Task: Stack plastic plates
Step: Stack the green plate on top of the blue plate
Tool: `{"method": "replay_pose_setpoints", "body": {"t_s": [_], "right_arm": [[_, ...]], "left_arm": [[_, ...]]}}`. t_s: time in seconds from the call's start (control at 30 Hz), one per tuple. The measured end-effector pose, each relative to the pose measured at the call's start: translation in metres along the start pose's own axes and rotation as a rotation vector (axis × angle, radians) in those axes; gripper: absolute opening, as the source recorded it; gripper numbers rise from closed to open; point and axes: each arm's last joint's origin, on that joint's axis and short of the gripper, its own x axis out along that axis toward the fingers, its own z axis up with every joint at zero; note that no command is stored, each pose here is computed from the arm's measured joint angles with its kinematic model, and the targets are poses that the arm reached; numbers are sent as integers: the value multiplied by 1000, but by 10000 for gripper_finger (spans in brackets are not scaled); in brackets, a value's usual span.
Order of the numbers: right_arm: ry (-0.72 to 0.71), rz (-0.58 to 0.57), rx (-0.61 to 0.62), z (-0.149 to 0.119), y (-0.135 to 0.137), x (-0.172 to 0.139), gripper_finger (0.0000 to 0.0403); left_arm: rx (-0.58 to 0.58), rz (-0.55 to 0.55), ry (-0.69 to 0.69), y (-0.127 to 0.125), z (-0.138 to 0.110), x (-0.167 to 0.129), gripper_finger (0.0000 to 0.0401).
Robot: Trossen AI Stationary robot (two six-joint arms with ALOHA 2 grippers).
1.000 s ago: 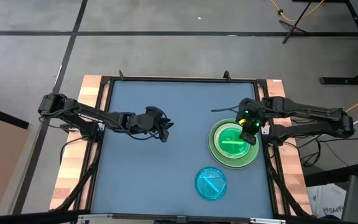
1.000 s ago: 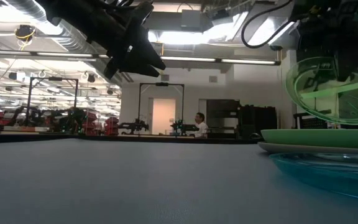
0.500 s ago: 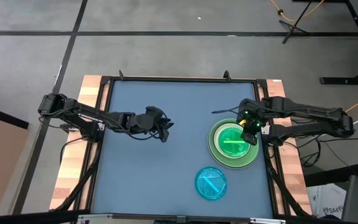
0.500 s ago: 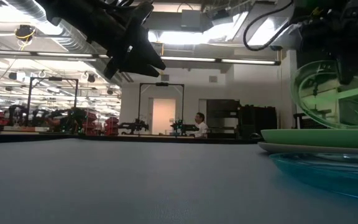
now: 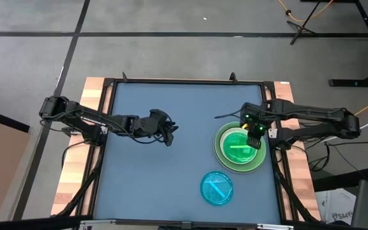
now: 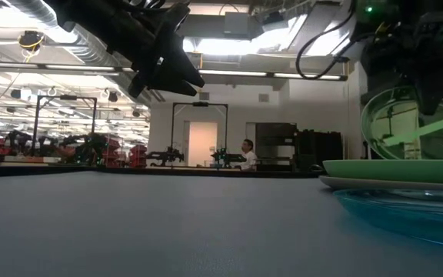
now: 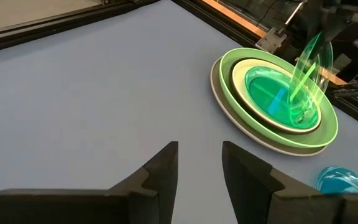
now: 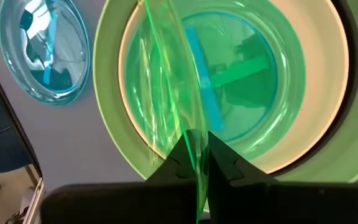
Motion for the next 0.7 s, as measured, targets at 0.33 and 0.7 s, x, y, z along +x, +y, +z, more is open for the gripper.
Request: {"method": "replay_pose_setpoints", "body": {"t_s": [0.33, 0.7], "right_arm": [[52, -9, 21, 7, -2, 9, 0], [52, -11, 21, 7, -2, 9, 62]], "left_arm": [[0, 0, 1, 0, 0, 0, 118], [1, 0, 1, 0, 0, 0, 118]]}}
